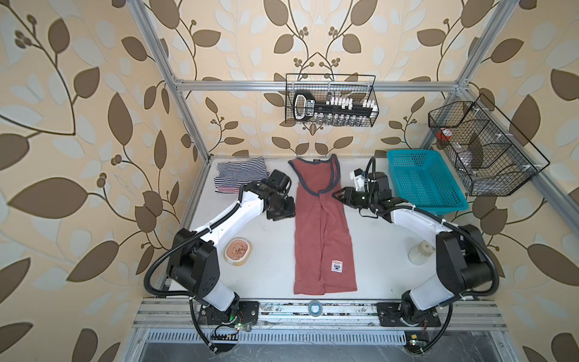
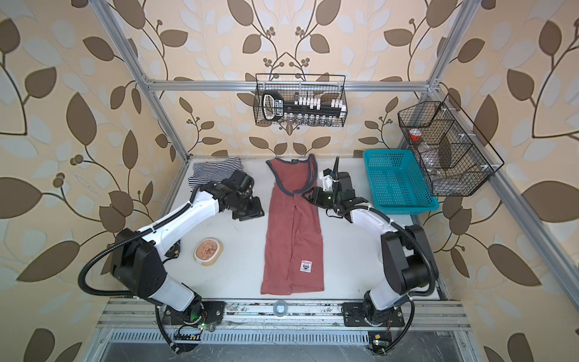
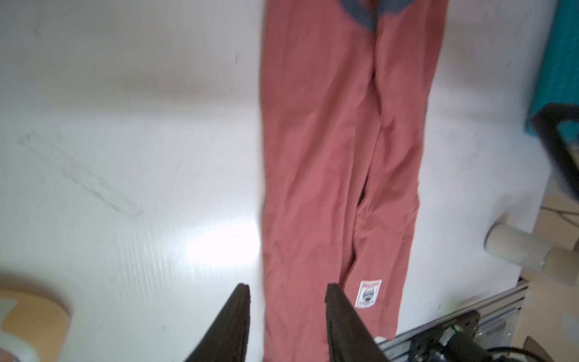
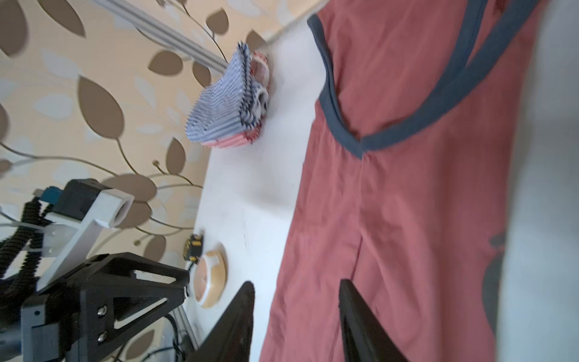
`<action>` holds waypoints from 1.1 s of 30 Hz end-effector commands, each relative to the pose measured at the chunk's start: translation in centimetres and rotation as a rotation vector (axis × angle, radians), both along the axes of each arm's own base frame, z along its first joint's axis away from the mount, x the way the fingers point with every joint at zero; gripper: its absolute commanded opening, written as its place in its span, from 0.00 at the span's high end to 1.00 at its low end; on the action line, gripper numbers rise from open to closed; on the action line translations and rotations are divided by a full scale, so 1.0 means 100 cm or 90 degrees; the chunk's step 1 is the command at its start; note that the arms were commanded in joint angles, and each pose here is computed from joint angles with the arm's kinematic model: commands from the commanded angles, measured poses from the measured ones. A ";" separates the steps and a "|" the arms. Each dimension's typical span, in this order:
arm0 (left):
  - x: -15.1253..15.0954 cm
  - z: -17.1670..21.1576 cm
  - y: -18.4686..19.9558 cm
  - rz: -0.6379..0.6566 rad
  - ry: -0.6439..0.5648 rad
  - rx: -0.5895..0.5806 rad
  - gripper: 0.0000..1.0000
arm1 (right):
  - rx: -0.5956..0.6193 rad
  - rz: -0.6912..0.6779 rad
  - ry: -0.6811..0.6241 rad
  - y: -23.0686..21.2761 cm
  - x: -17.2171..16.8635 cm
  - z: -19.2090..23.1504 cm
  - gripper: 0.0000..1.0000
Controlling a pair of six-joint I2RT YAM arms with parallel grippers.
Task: Fold and stack the tank tops
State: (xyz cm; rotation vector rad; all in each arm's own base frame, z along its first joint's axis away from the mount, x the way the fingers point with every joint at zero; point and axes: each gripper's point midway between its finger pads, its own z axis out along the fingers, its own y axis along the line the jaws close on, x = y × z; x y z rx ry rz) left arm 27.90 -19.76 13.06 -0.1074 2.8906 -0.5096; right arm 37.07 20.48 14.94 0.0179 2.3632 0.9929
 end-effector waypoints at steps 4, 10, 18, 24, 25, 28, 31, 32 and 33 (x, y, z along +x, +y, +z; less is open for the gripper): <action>-0.068 -0.035 0.004 -0.009 0.046 0.029 0.55 | -0.242 0.019 0.076 -0.028 -0.099 -0.043 0.51; -0.108 -0.064 -0.012 -0.042 0.082 0.041 0.51 | -0.304 0.018 0.132 -0.034 -0.176 -0.081 0.47; -0.141 -0.097 -0.029 -0.061 0.128 0.053 0.47 | -0.344 -0.023 0.178 -0.050 -0.214 -0.109 0.46; -0.159 -0.120 -0.036 -0.056 0.167 0.060 0.46 | -0.358 -0.027 0.193 -0.058 -0.223 -0.115 0.41; -0.162 -0.123 -0.035 -0.056 0.174 0.063 0.46 | -0.347 -0.022 0.198 -0.056 -0.225 -0.116 0.41; -0.170 -0.129 -0.035 -0.054 0.187 0.066 0.46 | -0.332 -0.016 0.219 -0.056 -0.234 -0.123 0.41; -0.178 -0.130 -0.034 -0.052 0.193 0.065 0.46 | -0.339 -0.021 0.234 -0.065 -0.242 -0.130 0.41; -0.180 -0.131 -0.033 -0.051 0.196 0.067 0.46 | -0.337 -0.024 0.237 -0.067 -0.245 -0.132 0.41; -0.182 -0.131 -0.032 -0.050 0.198 0.066 0.46 | -0.330 -0.024 0.241 -0.068 -0.248 -0.134 0.41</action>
